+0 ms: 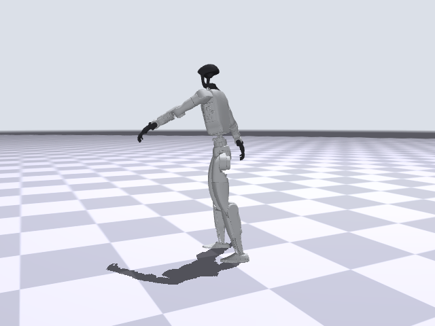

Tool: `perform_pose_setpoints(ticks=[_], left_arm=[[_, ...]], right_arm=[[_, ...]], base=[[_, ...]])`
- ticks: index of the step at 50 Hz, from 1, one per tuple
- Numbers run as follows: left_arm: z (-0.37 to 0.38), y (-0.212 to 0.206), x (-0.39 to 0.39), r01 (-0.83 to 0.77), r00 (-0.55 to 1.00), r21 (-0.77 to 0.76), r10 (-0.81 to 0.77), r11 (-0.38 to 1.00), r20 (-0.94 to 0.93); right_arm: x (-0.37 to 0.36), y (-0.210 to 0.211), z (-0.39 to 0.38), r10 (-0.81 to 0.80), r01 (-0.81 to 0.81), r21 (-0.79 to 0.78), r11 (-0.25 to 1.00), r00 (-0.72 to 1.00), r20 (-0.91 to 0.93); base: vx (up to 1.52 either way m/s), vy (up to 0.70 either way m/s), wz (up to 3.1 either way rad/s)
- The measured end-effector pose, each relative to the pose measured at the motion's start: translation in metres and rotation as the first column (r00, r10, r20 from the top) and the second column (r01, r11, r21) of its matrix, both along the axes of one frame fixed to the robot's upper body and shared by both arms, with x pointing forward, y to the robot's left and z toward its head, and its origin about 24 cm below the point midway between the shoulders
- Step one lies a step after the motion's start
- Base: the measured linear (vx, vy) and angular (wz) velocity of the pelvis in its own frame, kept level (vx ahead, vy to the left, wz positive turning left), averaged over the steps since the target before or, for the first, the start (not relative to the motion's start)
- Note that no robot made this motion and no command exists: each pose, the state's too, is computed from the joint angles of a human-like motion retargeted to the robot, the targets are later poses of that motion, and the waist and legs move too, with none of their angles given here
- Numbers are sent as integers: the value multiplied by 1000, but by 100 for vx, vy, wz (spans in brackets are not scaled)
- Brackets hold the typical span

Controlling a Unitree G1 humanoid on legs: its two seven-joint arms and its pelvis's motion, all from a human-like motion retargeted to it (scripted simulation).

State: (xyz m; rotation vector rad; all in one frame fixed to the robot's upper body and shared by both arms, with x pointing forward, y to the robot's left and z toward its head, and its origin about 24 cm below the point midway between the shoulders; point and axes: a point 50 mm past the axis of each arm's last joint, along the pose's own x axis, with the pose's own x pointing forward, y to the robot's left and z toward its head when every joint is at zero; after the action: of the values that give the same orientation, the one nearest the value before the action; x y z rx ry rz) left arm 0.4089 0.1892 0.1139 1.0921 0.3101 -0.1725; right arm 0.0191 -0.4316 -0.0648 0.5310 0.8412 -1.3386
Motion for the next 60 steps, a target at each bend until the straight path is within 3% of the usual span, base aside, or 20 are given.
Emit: perform_pose_setpoints(ticks=[6, 11, 15, 20, 27, 35, 38, 41, 44, 49, 55, 60], left_arm=[[-100, -17, -44, -159, 971, -192, 119, 968, -208], [-168, -9, -100, -361, 888, -254, 248, 898, -386], [-202, 13, -142, -570, 791, -298, 414, 766, -450], [-220, 61, -190, -817, 576, -339, 686, 466, -445], [-222, 129, -249, -944, 245, -311, 872, 113, -423], [-219, 156, -278, -953, 183, -299, 882, 51, -434], [-219, 160, -282, -949, 175, -314, 876, 29, -449], [-222, 171, -313, -941, 57, -318, 874, -114, -482], [-235, 163, -353, -887, -103, -324, 826, -328, -555], [-248, 145, -364, -772, -190, -358, 728, -525, -658], [-254, 134, -375, -597, -237, -390, 619, -701, -749], [-245, 154, -390, -487, -263, -440, 606, -755, -750]], right_arm=[[2, -49, 56, -256, 312, -196, 930, 929, 266], [1, -86, 118, -292, 488, -327, 809, 817, 497], [4, -108, 175, -225, 570, -418, 707, 742, 632], [18, -122, 258, -62, 605, -548, 577, 702, 710], [50, -106, 387, 225, 556, -752, 354, 729, 646], [90, -59, 479, 435, 269, -960, 78, 857, 276], [110, -53, 478, 424, 76, -997, 14, 902, 75], [193, -31, 456, 458, -180, -983, -23, 872, -171], [276, 31, 470, 481, -410, -894, -183, 755, -445], [320, 51, 416, 389, -702, -660, -270, 547, -741], [332, 43, 300, 437, -885, -419, -202, 302, -847], [300, 35, 178, 560, -972, -212, -96, 124, -819]], base=[[-1, -3, -13], [-2, 3, 18], [-4, 10, 45], [-4, 10, 54], [-2, 2, 51], [1, 0, 49], [3, 0, 53], [3, -1, 63], [3, 0, 96], [1, 0, 107], [-1, 1, 121], [-2, 1, 98]])
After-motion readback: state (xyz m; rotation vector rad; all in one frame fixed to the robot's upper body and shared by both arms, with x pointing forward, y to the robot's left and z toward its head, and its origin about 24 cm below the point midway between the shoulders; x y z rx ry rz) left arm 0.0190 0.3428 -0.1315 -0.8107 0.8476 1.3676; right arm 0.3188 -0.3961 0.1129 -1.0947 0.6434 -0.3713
